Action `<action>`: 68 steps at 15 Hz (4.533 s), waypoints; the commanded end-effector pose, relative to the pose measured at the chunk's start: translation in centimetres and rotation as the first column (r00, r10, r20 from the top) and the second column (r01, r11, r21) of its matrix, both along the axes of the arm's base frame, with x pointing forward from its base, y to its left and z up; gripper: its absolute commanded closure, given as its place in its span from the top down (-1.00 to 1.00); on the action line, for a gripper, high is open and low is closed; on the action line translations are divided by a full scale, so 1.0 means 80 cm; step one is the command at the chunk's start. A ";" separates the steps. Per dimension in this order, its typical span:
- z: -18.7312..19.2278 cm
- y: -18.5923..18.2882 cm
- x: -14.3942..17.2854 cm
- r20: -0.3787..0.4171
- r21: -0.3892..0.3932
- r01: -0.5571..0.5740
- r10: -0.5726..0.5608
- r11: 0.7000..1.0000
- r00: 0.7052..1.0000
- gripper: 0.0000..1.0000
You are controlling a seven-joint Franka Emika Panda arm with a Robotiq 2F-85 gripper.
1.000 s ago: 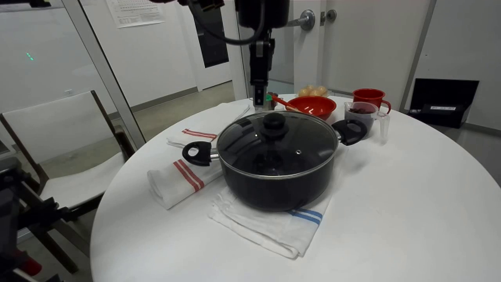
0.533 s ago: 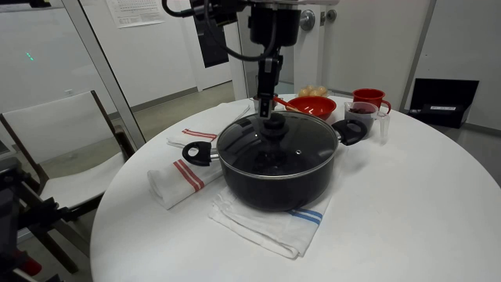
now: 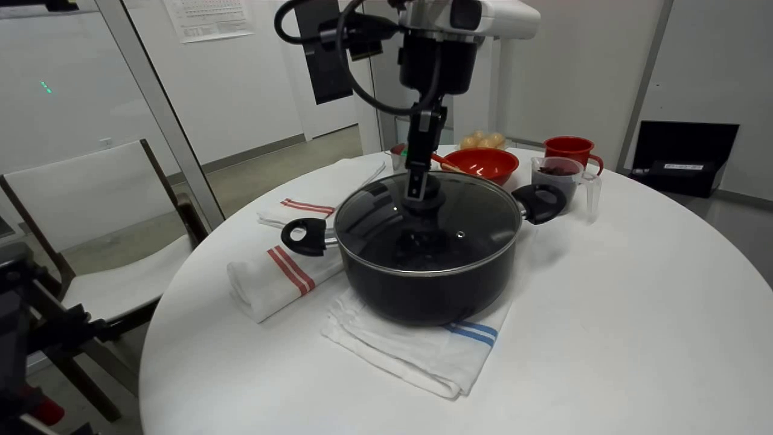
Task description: Uncover the pot
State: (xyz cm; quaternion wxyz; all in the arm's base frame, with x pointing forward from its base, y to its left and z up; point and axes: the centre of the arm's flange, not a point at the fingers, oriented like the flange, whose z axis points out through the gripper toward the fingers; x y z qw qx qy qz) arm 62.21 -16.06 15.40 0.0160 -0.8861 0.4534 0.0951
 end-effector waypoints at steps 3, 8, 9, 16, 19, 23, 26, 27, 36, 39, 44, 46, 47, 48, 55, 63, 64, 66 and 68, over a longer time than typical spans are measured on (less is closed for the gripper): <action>-0.015 -0.007 0.020 -0.040 -0.001 0.023 -0.023 1.000 0.999 1.00; -0.018 -0.011 0.021 -0.043 -0.003 0.036 -0.036 0.999 0.998 0.34; -0.017 -0.012 0.022 -0.043 -0.004 0.037 -0.038 0.999 0.998 0.21; -0.007 -0.010 0.027 -0.027 -0.002 0.036 -0.036 0.999 0.999 -0.49; 0.004 -0.009 0.022 -0.015 0.003 0.035 -0.035 0.999 0.999 -0.49; 0.023 -0.009 0.010 0.011 0.011 0.033 -0.033 0.999 0.999 -0.49; 0.037 -0.008 0.005 0.029 0.011 0.032 -0.032 0.999 0.999 -0.49; 0.043 -0.006 0.003 0.036 0.011 0.028 -0.029 1.000 0.999 -0.49; 0.099 0.041 0.011 0.118 -0.014 -0.053 0.054 0.998 0.992 -0.49; 0.111 0.077 0.016 0.128 -0.034 -0.115 0.118 0.993 0.985 -0.49; 0.120 0.152 0.021 0.120 -0.076 -0.256 0.263 0.964 0.957 -0.49; 0.120 0.185 0.022 0.111 -0.098 -0.318 0.328 0.943 0.938 -0.49; 0.120 0.199 0.021 0.105 -0.108 -0.348 0.359 0.931 0.927 -0.49; 0.120 0.217 0.021 0.098 -0.118 -0.381 0.392 0.917 0.915 -0.49; 0.101 0.316 0.006 0.045 -0.150 -0.587 0.599 0.796 0.800 -0.49; 0.057 0.387 -0.022 0.011 -0.086 -0.784 0.787 0.615 0.617 -0.49; 0.051 0.393 -0.022 0.015 -0.081 -0.800 0.804 0.594 0.595 -0.49; 0.033 0.403 -0.020 0.029 -0.062 -0.830 0.833 0.554 0.553 -0.49; 0.013 0.408 -0.015 0.036 -0.052 -0.850 0.852 0.524 0.522 -0.49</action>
